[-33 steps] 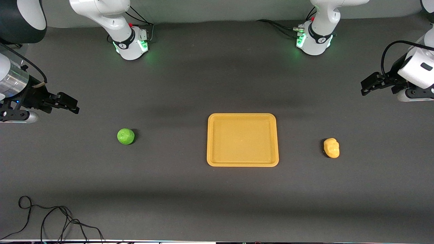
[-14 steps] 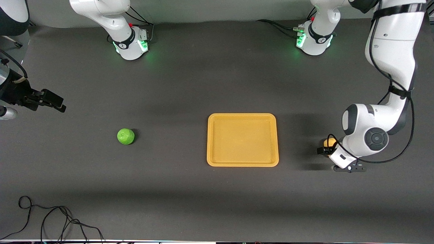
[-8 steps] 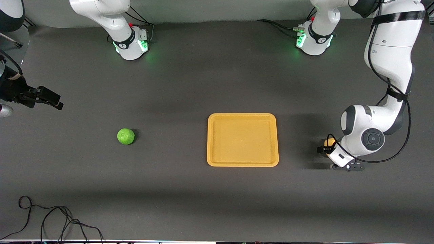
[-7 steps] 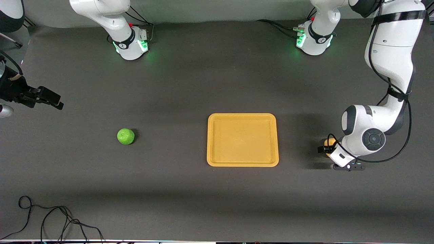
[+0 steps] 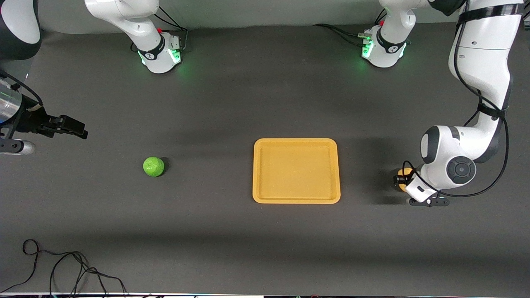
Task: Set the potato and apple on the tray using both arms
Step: 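Carry the potato with the left gripper while the right gripper reaches the apple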
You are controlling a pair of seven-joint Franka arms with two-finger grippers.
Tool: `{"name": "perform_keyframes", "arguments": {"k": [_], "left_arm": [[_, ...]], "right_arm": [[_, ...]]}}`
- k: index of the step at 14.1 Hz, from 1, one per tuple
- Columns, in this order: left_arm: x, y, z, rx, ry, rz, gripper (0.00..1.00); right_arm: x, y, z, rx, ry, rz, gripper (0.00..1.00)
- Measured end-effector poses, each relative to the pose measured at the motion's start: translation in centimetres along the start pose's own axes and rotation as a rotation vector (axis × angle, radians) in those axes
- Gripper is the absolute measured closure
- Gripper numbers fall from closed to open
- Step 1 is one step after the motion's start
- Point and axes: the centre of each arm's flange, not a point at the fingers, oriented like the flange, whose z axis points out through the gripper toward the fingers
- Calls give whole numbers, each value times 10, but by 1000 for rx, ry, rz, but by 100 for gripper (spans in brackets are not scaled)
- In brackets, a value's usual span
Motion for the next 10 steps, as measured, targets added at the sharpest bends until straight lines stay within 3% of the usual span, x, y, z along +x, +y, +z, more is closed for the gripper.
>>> {"name": "perform_keyframes", "arguments": {"k": [3,5,8,10], "left_arm": [[-3,4,-48,-10,-8,-5,36],[-11,20,-108,-71,-14,-19,36],[-34,84,-173,-117,2,-59,36],[-47,142,-181,-118,6,-83,36]], "right_arm": [[2,-3,7,-1,-14,-10,1],[5,-3,14,-1,-28,-15,2],[9,-4,25,-2,-47,-26,4],[12,-6,33,-2,-51,-31,4]]}}
